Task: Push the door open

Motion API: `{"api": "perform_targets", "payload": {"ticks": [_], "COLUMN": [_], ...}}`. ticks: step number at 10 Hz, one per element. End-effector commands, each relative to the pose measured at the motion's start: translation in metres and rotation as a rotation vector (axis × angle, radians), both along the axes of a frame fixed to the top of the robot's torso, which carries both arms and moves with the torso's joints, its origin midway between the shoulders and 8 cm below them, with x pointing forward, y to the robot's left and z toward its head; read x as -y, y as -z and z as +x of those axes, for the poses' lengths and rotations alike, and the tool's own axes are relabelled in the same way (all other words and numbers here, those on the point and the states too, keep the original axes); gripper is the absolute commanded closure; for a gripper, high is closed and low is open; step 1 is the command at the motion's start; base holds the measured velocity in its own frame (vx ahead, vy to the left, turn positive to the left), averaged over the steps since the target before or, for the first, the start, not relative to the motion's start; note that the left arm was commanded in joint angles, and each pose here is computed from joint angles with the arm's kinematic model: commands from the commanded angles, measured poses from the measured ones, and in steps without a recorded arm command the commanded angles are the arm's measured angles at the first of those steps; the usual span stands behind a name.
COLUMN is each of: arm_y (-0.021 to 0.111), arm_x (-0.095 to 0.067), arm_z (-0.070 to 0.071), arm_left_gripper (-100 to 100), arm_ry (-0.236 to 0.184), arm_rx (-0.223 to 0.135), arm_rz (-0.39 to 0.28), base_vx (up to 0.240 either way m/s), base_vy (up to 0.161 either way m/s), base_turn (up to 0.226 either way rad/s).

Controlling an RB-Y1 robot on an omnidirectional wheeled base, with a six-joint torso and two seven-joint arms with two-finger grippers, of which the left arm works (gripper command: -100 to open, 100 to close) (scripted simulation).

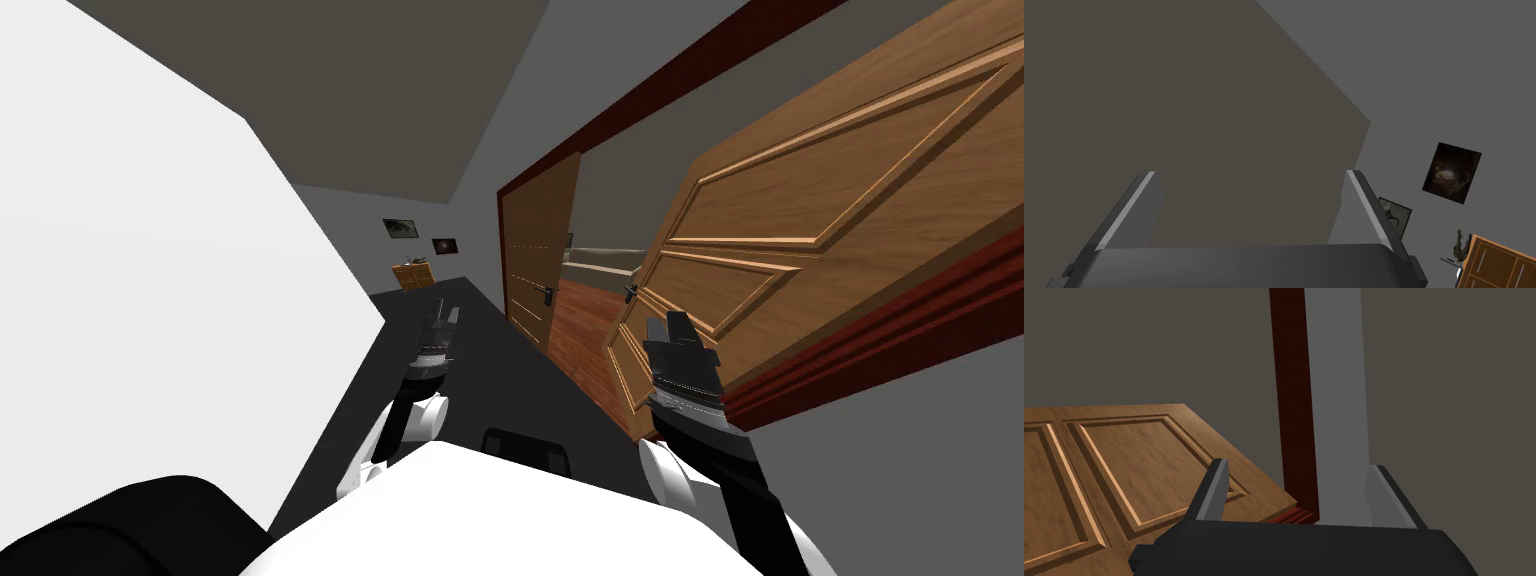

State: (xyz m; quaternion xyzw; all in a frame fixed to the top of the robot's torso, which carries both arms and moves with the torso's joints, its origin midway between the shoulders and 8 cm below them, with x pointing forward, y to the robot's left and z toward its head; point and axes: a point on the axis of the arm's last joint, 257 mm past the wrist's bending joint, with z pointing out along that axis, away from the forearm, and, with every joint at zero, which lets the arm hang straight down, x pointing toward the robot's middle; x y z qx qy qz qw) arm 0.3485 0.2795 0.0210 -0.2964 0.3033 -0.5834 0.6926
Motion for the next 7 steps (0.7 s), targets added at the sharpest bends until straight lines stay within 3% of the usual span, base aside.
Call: {"api": "perform_targets", "payload": {"ticks": [1,4,7], "arm_y": [0.011,0.033,0.053], "arm_x": [0.005,0.015,0.026], "arm_z": [0.009,0.027,0.042], "arm_left_gripper": [-100,-100,-100], "arm_ry": [0.020,0.057,0.091], "arm_rx": [-0.024,-0.071,-0.114], "arm_rz": [-0.009,-0.025,-0.039], "base_vx": [0.108,0.225,0.144], "base_vy": [-0.009,0.033,0.039], "base_turn": [-0.133,-0.097,-0.109]}}
